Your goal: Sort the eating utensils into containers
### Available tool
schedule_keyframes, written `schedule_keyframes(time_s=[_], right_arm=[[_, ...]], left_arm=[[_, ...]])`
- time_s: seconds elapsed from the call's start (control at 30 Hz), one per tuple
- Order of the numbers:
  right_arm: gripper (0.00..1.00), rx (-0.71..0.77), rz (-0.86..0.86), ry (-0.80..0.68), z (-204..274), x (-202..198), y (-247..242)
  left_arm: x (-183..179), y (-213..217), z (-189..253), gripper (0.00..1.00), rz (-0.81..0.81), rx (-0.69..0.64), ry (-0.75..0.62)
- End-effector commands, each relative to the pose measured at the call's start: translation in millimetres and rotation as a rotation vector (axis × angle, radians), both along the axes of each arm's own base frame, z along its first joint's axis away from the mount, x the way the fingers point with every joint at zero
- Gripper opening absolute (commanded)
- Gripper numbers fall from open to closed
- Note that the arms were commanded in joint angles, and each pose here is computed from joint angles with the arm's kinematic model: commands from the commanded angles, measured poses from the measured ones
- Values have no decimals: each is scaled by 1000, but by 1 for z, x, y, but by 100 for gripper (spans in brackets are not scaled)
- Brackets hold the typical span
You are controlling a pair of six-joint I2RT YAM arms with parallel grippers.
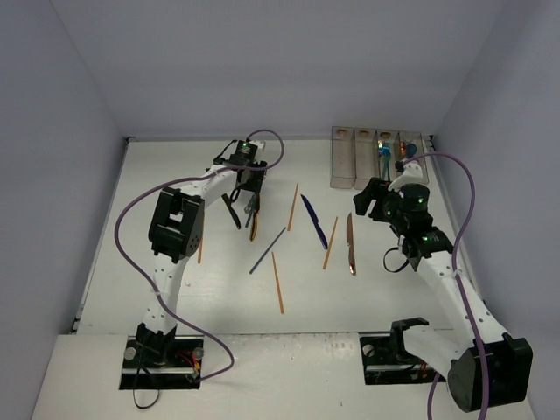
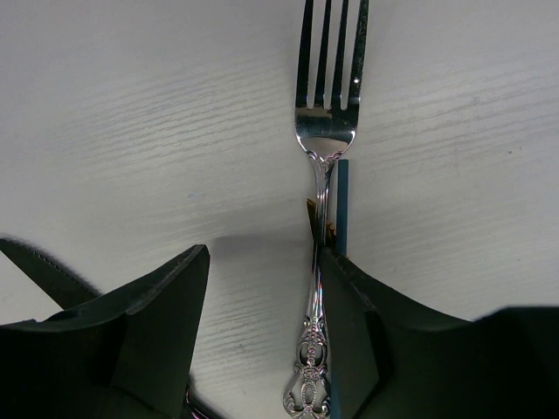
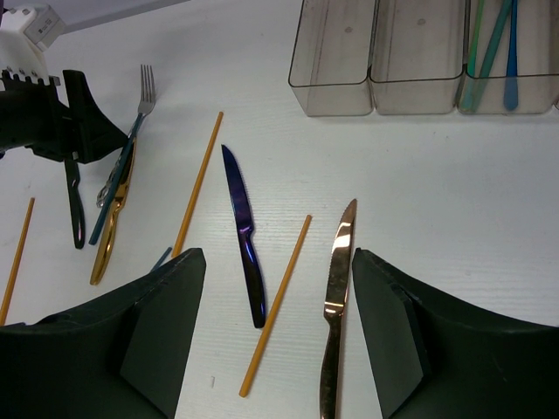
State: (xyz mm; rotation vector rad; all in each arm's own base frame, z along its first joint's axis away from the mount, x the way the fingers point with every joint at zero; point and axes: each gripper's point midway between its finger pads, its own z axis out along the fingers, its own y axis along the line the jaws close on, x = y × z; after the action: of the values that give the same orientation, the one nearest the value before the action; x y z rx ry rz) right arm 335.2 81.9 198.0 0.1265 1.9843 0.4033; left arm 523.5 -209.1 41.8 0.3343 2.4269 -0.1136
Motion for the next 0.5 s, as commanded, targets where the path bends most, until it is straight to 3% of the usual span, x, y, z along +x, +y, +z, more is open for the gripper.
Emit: schedule_keyframes(time_s=[0.0, 0.13, 0.47], right_arm=[[66, 21, 26, -55, 12, 8, 8], [66, 20, 30, -48, 9, 7, 9], [66, 18, 29, -39, 4, 5, 9]], left_arm=[[14, -13, 35, 50, -8, -40, -86], [17, -19, 51, 50, -15, -94, -136], [14, -25, 44, 50, -37, -101, -127]])
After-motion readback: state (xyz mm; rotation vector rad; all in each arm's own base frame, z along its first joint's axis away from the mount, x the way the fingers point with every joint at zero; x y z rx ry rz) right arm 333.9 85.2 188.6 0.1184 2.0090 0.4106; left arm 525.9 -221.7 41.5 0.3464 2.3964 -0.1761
